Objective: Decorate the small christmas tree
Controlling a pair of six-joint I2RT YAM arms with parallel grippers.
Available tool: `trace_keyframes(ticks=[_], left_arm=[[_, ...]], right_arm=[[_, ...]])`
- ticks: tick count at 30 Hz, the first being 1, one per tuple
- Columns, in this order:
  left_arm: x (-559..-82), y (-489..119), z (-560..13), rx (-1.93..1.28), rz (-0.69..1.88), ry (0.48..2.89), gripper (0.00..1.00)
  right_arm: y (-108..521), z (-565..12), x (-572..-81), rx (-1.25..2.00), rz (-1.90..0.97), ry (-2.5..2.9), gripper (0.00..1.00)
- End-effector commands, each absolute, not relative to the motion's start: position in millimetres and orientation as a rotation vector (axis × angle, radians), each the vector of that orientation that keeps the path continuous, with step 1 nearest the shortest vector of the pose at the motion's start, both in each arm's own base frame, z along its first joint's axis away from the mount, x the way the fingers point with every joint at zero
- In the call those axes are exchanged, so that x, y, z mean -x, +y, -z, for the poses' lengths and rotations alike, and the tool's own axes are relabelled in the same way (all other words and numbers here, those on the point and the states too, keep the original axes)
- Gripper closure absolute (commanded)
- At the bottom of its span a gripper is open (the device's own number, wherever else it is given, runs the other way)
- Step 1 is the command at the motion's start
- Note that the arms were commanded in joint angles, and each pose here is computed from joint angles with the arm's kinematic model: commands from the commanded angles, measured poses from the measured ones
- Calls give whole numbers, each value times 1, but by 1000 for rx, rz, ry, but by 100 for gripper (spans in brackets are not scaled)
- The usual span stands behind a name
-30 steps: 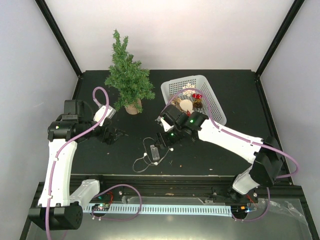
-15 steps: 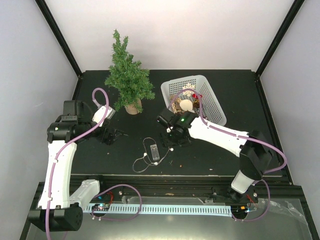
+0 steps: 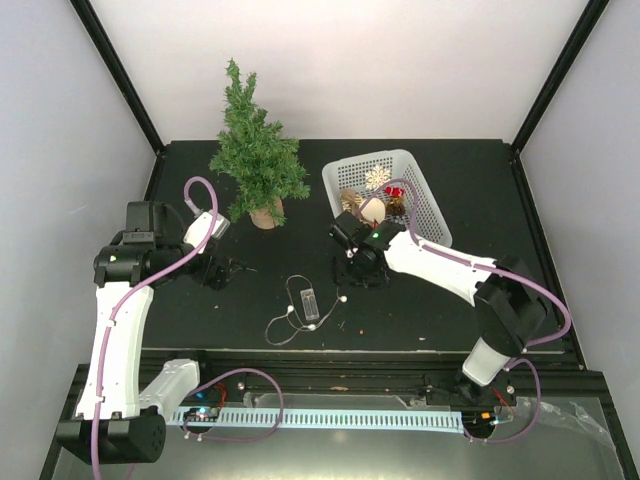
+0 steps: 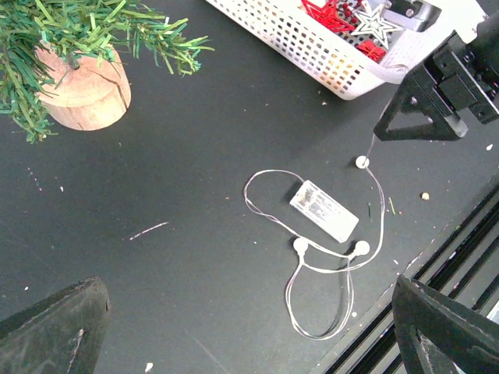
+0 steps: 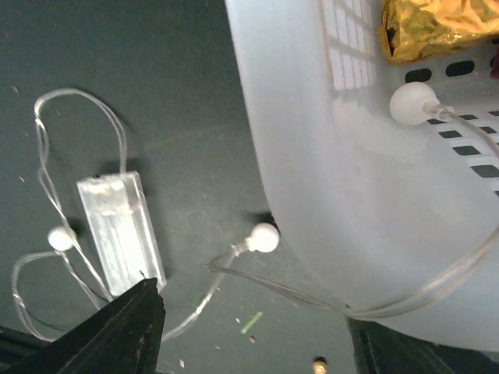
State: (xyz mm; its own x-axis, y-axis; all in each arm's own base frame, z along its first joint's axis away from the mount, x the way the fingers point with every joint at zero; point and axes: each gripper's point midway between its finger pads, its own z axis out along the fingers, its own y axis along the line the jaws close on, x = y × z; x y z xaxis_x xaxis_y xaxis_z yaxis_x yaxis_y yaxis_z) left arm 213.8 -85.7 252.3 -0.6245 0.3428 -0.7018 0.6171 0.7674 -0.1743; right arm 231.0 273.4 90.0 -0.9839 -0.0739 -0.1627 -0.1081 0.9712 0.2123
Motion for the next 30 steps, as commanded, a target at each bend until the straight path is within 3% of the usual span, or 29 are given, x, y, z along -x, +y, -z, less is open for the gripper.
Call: trace_keyframes(ticks=[1,7,14,30], left_arm=[[-216,-85,-256,-712,506,2268,1],[-217,-85,-255,-713,509,2271,1],[-219,-86,-253,-706,523,2274,1],[-221,-85,-250,-713,518,2293,1]], right_arm=[[296,-95,-249,41,-481,2920,37],[307,-84,-252,42,-510,2949,57],[301,-88,-249,50,-509,2942,97],[272,-252,-251,277,-569,2570,99]])
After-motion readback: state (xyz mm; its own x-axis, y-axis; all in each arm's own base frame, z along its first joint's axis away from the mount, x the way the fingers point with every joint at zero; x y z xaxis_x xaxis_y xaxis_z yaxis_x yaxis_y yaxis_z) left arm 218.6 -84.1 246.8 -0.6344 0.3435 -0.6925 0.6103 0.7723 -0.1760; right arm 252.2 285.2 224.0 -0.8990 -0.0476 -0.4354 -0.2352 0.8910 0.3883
